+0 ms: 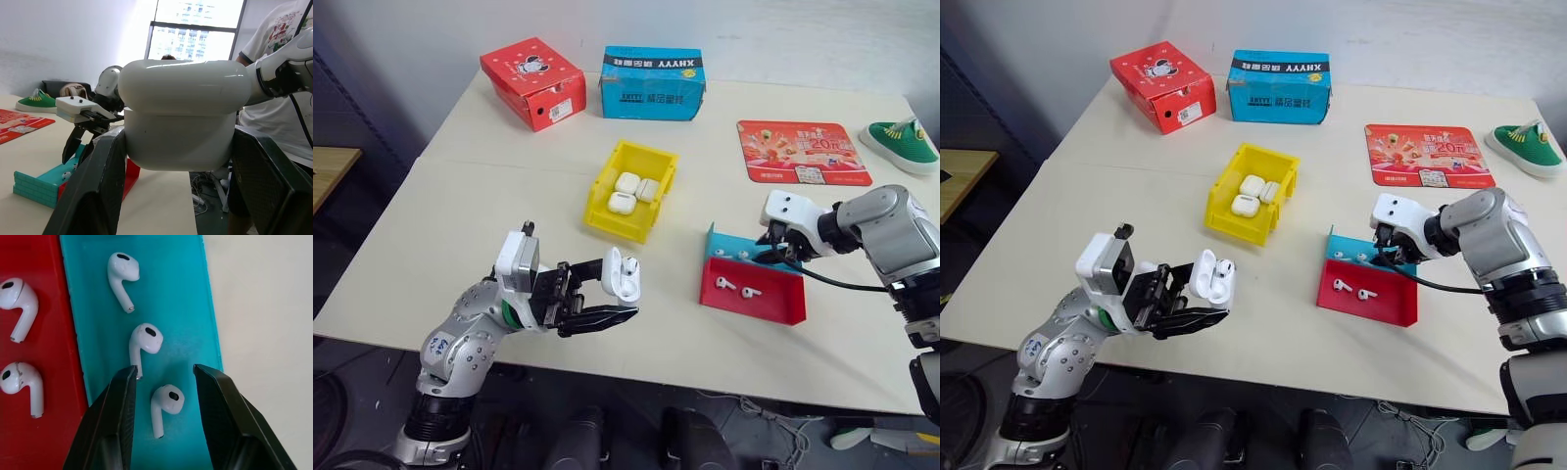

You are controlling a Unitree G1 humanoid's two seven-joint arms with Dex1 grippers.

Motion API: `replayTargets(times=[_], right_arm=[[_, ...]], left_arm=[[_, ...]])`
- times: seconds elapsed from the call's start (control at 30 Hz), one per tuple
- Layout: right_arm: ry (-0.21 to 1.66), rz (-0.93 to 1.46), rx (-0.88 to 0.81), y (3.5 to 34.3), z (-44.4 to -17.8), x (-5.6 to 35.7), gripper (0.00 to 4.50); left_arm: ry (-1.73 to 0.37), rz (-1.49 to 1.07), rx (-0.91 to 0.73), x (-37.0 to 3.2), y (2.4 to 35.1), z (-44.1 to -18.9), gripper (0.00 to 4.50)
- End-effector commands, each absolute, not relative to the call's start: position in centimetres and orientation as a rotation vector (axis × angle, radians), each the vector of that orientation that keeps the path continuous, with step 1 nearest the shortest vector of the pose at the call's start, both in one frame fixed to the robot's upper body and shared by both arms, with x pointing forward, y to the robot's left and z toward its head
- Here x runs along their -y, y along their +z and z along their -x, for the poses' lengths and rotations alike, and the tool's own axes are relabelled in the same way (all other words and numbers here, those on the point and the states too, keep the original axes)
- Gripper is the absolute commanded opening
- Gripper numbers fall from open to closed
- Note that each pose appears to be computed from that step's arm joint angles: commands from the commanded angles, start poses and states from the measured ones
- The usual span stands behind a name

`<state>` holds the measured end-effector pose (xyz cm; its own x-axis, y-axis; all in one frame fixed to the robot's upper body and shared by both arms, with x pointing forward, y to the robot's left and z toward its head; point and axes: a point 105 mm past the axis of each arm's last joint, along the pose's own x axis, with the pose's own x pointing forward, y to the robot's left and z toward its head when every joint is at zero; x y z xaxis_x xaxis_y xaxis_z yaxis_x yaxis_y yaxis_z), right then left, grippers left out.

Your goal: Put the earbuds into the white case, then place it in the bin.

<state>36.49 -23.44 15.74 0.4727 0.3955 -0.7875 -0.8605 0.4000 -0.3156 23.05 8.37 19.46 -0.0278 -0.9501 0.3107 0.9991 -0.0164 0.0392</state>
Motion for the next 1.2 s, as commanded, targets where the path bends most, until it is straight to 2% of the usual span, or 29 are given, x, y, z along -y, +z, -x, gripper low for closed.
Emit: replayTargets(times=[0.03, 1.1, 1.2], right_arm=[[0.856, 0.84, -0.691, 16.4, -36.7, 24.2, 1.82], [0.873, 0.825, -0.718, 14.8, -37.4, 23.9, 1.82], [0.875, 0.82, -0.717, 14.7, -37.4, 23.9, 1.22]], left_arm=[[-1.587, 0.189, 0.322, -8.1, 20.1, -22.4, 2.77], [-1.588, 0.179, 0.32, -7.8, 20.3, -22.4, 2.77], [-1.587, 0.18, 0.319, -7.8, 20.3, -22.4, 2.77]])
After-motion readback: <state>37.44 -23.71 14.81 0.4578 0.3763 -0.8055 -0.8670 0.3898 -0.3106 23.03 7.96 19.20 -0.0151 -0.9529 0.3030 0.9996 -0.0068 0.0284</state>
